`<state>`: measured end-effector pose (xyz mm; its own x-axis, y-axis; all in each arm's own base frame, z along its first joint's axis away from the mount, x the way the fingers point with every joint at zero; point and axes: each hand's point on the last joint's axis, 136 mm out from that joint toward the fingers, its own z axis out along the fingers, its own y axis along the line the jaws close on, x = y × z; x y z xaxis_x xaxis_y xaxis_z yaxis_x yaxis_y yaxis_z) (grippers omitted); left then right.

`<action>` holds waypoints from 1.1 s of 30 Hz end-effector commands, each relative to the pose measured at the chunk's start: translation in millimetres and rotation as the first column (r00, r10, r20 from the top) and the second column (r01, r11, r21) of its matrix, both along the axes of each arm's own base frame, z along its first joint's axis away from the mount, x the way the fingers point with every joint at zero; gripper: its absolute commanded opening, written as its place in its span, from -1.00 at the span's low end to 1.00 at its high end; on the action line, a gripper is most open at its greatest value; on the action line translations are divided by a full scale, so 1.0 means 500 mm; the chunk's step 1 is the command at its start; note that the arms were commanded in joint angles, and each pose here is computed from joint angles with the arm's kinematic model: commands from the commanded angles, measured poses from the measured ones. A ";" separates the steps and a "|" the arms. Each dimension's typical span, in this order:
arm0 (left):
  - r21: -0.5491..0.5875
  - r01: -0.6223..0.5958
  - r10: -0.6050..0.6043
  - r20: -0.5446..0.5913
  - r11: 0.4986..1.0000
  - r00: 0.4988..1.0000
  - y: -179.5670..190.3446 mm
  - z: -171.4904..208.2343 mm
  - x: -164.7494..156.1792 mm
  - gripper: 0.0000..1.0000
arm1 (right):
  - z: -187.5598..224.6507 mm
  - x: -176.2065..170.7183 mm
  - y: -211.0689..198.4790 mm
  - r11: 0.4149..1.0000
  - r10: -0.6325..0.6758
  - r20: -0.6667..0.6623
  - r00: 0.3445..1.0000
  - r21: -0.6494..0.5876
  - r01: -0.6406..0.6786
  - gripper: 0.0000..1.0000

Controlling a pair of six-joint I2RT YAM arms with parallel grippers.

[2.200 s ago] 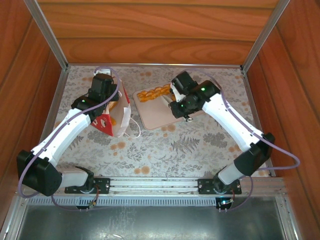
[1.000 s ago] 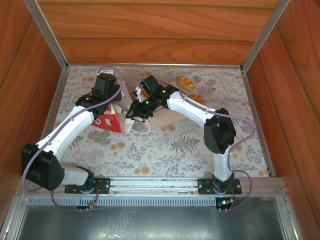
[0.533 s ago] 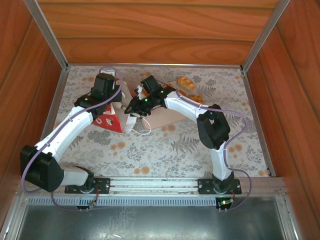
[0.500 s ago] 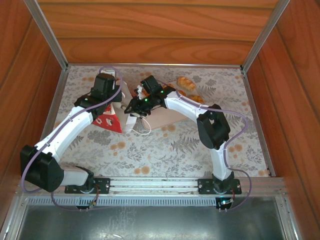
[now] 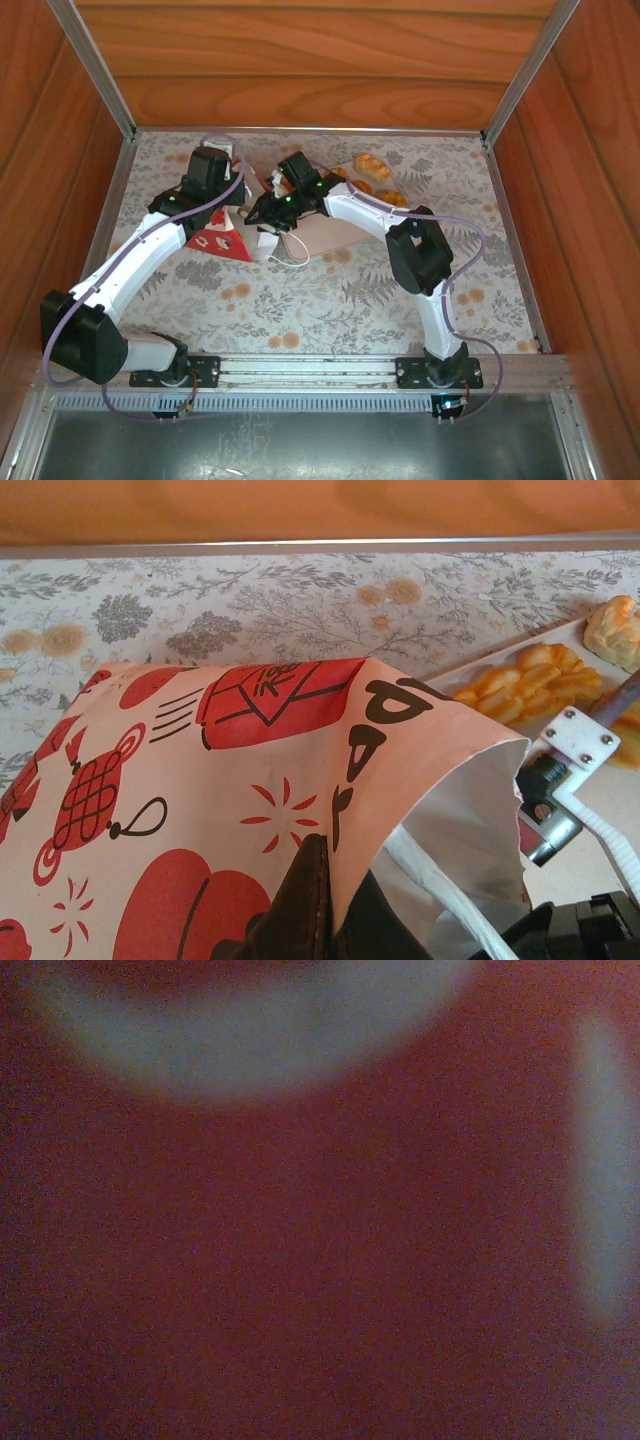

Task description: Take the fake bread out of the paper bag

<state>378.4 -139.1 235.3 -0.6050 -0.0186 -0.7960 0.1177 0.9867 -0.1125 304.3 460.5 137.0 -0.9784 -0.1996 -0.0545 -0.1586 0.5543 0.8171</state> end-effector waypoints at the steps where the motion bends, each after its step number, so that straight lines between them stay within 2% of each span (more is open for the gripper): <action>1: -0.036 0.024 -0.022 0.046 0.999 0.999 -0.008 0.031 0.007 -1.00 | 0.033 0.019 0.018 0.998 0.014 0.027 1.000 0.065 -0.015 -0.04; 6: -0.040 0.026 -0.024 0.043 0.999 0.999 -0.011 0.028 0.009 -1.00 | 0.035 0.028 0.029 0.997 0.018 0.034 0.999 0.075 -0.020 -0.06; 10: -0.055 0.029 -0.027 0.041 0.998 0.999 -0.017 0.027 0.013 -1.00 | 0.023 0.030 0.034 0.997 0.024 0.026 0.999 0.072 -0.025 -0.31; 14: -0.061 0.032 -0.029 0.045 0.998 0.999 -0.019 0.030 0.015 -1.00 | 0.031 0.029 0.031 0.996 0.029 0.047 0.998 0.078 -0.032 -0.41; 28: -0.046 -0.014 0.016 0.062 0.999 0.998 -0.004 0.032 0.023 -1.00 | 0.082 0.008 -0.026 0.999 0.000 0.172 0.985 0.041 -0.008 -0.97; 33: -0.046 -0.017 0.020 0.072 0.999 0.997 -0.002 0.035 0.023 -1.00 | 0.087 -0.006 -0.058 1.000 -0.009 0.195 0.981 0.002 0.008 -0.99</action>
<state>383.0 -141.8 239.3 -0.5905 -0.0389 -0.8061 0.1226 0.9829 -0.1373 301.1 439.4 158.5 -0.9681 -0.1902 -0.1631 -0.2442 0.5701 0.7845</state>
